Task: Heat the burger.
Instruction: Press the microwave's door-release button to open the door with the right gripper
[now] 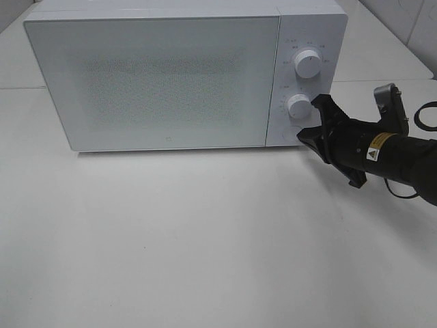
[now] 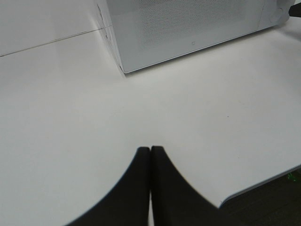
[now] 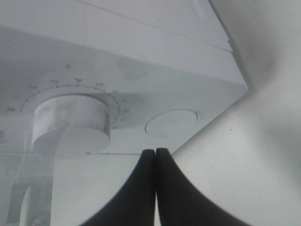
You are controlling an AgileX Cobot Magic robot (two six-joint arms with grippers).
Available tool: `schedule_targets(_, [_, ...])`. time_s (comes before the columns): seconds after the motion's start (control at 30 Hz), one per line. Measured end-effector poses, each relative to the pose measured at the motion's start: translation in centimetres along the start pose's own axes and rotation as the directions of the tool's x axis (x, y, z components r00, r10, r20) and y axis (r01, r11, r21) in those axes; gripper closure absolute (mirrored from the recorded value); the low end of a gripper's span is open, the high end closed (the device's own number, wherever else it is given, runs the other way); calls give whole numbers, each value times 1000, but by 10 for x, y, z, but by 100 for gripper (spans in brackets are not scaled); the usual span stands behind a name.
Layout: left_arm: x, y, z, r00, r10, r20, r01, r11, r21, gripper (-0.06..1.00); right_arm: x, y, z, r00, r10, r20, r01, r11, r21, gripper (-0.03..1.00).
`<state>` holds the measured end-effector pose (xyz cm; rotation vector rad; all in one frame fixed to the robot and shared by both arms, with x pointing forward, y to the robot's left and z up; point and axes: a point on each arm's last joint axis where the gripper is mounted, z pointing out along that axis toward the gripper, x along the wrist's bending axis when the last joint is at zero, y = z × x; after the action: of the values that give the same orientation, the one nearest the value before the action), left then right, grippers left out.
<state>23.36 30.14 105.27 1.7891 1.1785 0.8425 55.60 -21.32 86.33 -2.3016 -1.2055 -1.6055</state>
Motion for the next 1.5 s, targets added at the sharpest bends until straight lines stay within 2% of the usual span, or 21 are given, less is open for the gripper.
schedule_targets(0.33, [0,0,0,1000,0,0,0,1000,0,94,2,10,10,997,33,66,-33,999,-8,97])
schedule_targets(0.67, [0,0,0,1000,0,0,0,1000,0,94,9,2,14,996,66,53,-67,998,7,97])
schedule_targets(0.97, [0,0,0,1000,0,0,0,1000,0,94,14,1,18,990,129,53,-126,990,-61,97])
schedule_targets(1.2, [0,0,0,1000,0,-1,0,1000,0,94,15,5,19,993,103,59,-98,992,-85,97])
schedule_targets(1.5, [0,0,0,1000,0,-1,0,1000,0,94,10,4,27,991,86,101,-80,995,-61,97])
